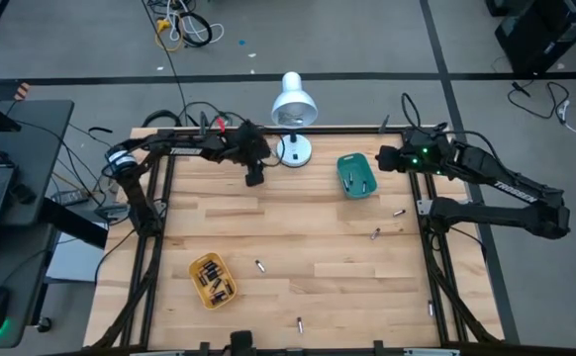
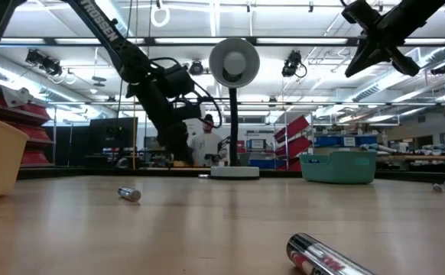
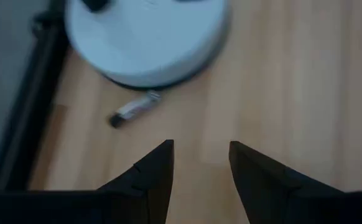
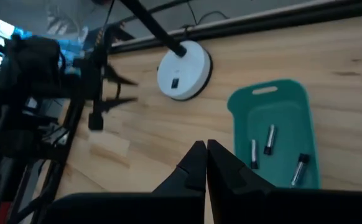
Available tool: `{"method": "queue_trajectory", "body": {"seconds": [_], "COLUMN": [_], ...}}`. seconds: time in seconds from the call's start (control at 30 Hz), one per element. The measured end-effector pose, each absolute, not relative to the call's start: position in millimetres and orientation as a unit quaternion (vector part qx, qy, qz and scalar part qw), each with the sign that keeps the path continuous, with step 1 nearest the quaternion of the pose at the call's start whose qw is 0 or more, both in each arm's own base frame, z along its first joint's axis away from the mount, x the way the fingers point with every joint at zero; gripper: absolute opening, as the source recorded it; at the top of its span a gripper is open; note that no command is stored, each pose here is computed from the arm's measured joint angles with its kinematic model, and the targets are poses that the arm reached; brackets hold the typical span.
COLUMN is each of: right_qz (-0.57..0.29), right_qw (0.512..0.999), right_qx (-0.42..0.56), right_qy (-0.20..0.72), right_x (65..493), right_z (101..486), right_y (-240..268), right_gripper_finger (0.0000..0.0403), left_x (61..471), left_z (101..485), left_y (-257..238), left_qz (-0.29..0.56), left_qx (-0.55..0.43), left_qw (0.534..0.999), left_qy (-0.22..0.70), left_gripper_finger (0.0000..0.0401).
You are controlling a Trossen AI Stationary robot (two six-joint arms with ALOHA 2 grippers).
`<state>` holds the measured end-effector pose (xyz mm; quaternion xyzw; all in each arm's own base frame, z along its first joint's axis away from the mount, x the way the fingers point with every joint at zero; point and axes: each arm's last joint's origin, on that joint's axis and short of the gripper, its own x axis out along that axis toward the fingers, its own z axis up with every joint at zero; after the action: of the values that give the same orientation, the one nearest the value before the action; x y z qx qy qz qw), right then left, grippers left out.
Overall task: Sort batteries
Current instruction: Put the silver battery into the green bin
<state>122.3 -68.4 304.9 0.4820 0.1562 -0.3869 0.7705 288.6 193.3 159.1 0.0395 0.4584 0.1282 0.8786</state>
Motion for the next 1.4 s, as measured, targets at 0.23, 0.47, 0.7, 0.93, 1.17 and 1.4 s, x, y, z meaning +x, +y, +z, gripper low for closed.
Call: {"method": "queue_trajectory", "body": {"seconds": [0.23, 0.47, 0.7, 0.93, 1.17, 1.4], "right_qz": [-0.382, -0.373, -0.361, -0.357, -0.357, -0.355], "right_qw": [0.765, 0.762, 0.762, 0.763, 0.765, 0.769], "right_qx": [0.488, 0.493, 0.501, 0.501, 0.497, 0.492], "right_qy": [0.174, 0.191, 0.196, 0.198, 0.201, 0.203], "right_x": [128, 133, 133, 133, 134, 134], "right_z": [301, 298, 298, 298, 297, 297], "right_y": [-71, -72, -72, -71, -71, -71], "right_gripper_finger": [0.0002, 0.0002, 0.0002, 0.0002, 0.0002, 0.0002], "left_x": [294, 308, 316, 313, 317, 322], "left_z": [161, 155, 146, 130, 133, 172], "left_y": [224, 246, 257, 258, 256, 262], "left_qz": [0.115, 0.089, 0.08, 0.033, 0.032, 0.059], "left_qx": [0.046, 0.05, 0.061, 0.037, 0.016, -0.066], "left_qw": [0.894, 0.888, 0.88, 0.856, 0.851, 0.813], "left_qy": [0.431, 0.448, 0.464, 0.515, 0.524, 0.576], "left_gripper_finger": [0.017, 0.017, 0.017, 0.0167, 0.0122, 0.008]}}
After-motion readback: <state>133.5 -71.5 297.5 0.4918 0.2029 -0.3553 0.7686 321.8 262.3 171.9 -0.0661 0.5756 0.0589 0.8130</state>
